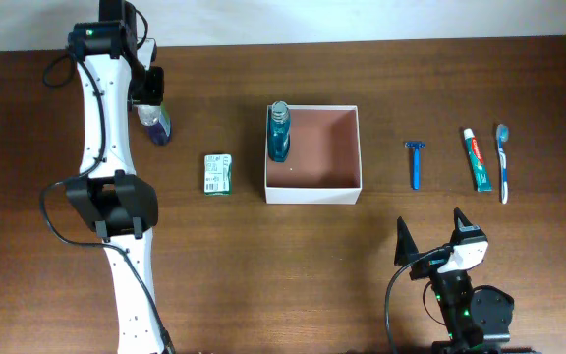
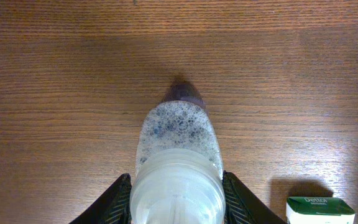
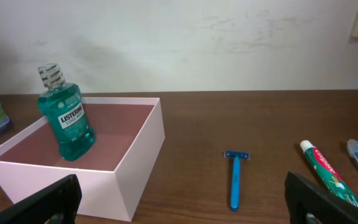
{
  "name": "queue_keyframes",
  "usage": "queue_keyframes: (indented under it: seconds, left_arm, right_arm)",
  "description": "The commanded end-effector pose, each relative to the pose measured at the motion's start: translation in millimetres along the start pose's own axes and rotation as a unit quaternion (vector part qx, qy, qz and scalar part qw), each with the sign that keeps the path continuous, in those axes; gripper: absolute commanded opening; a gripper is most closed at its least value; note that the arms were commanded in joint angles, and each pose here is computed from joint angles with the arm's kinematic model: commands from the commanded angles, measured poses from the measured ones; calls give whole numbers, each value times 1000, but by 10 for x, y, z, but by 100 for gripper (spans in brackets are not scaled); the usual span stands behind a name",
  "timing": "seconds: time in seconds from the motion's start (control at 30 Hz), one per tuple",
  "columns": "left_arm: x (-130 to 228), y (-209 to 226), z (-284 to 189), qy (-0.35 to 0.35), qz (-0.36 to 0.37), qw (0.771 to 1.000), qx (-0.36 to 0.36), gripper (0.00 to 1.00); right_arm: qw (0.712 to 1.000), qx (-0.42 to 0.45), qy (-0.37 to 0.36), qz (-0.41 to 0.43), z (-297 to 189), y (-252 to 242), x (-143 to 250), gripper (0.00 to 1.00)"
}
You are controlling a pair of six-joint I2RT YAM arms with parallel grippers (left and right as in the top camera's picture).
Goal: Pack container
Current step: 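Grasp the soap pump bottle top with the left gripper and lift, then carry the soap pump bottle over the box beside the Listerine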
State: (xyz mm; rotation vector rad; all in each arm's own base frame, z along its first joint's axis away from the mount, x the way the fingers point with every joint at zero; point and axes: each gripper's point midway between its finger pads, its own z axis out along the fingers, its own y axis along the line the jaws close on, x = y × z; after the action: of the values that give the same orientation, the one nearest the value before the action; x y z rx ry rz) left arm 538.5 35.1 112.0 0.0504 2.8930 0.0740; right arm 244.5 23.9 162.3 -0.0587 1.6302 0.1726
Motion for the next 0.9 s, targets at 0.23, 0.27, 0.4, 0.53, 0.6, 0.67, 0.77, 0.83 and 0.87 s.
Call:
queue_keyframes:
  seconds: [0.23,0.27,0.4,0.53,0.6,0.67,0.77,0.83,0.87]
  left_arm:
    - [-163,-32,-395,-55,-17,998,19,3]
    - [-185,-29,-472,-65,-18,998,19,3]
    - [-253,-19,-774,-99,-34,994,19,2]
    - [-325,-146,-1152,-143,-37,987,60,1]
    - [-365,-191,-1371,-169,-51,981,77,1]
    - [-405,-250,-1598,-195,-61,974,96,1]
    - [-454,-441,-1968,-238,-42,961,132,1]
    - [-456,-542,-2195,-262,-30,955,135,1]
    - [-452,-607,-2320,-275,-23,951,138,1]
  right_arm:
    - [1000,-2,1,-3,-1,1,22,99]
    - [1000,-2,1,-3,-1,1,22,99]
    - [1000,-2,1,-3,-1,1,22,98]
    - [1000,-2,1,-3,-1,1,22,99]
    - [1000,-2,1,-3,-1,1,23,99]
    - [1000,-2,1,-3,-1,1,22,99]
    - [1000,-2,1,-3,-1,1,23,99]
    - [1000,-2,1,-3,-1,1,22,99]
    - [1000,-2,1,-3,-1,1,22,99]
